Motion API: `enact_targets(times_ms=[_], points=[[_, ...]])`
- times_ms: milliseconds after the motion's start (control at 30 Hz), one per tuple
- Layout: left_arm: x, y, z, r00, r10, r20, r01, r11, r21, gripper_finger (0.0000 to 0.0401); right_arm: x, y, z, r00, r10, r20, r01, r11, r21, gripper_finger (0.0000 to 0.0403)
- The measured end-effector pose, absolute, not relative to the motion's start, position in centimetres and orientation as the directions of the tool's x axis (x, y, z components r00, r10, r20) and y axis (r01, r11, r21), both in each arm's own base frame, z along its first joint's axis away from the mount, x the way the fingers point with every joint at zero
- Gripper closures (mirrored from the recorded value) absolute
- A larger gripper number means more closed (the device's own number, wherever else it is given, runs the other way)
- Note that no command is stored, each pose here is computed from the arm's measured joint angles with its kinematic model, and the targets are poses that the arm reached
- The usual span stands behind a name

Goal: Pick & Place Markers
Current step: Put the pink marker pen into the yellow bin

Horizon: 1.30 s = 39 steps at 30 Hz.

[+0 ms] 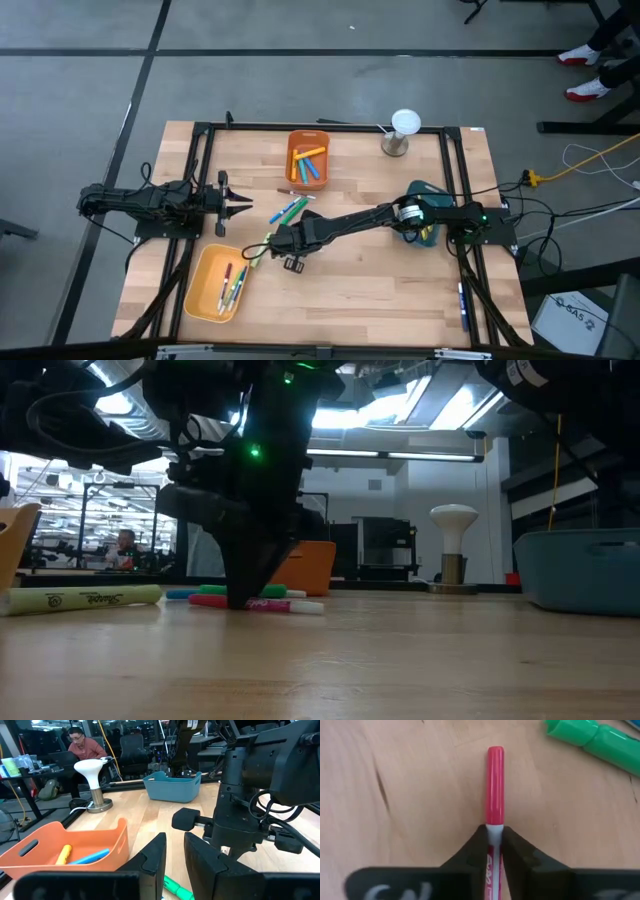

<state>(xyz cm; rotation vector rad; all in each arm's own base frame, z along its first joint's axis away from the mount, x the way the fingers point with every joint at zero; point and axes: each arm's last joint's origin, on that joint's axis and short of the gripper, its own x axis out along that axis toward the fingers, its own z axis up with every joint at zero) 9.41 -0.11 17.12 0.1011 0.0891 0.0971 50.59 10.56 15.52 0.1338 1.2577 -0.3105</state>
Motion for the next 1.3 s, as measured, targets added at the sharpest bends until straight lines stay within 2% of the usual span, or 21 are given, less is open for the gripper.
enact_targets(times_ms=[67, 233, 433, 633, 967, 1067, 1300], points=[[9.4, -0.1, 17.1, 0.991, 0.101, -0.084, -0.092, 0.99, 0.105, 0.0335, 50.6, 10.6, 15.5, 0.275, -0.156, -0.949, 0.295, 0.953, -0.071, 0.0373], [9.4, -0.1, 17.1, 0.991, 0.101, -0.084, -0.092, 0.99, 0.105, 0.0334, 50.7, 10.6, 15.5, 0.29, -0.153, -0.945, 0.303, 0.951, -0.061, 0.0373], [9.4, -0.1, 17.1, 0.991, 0.101, -0.084, -0.092, 0.99, 0.105, 0.0338, 51.0, 10.8, 15.6, 0.323, -0.143, -0.936, 0.326, 0.945, -0.032, 0.0342], [9.4, -0.1, 17.1, 0.991, 0.101, -0.084, -0.092, 0.99, 0.105, 0.0335, 51.3, 11.0, 15.7, 0.352, -0.135, -0.926, 0.319, 0.948, -0.017, 0.0373], [9.4, -0.1, 17.1, 0.991, 0.101, -0.084, -0.092, 0.99, 0.105, 0.0336, 51.7, 11.1, 15.8, 0.395, -0.161, -0.905, 0.273, 0.96, -0.052, 0.0364], [9.4, -0.1, 17.1, 0.991, 0.101, -0.084, -0.092, 0.99, 0.105, 0.0338, 51.8, 11.1, 15.8, 0.409, -0.184, -0.894, 0.281, 0.957, -0.068, 0.0372], [9.4, -0.1, 17.1, 0.991, 0.101, -0.084, -0.092, 0.99, 0.105, 0.0335, 51.8, 11.1, 15.8, 0.405, -0.157, -0.901, 0.313, 0.949, -0.025, 0.0373]])
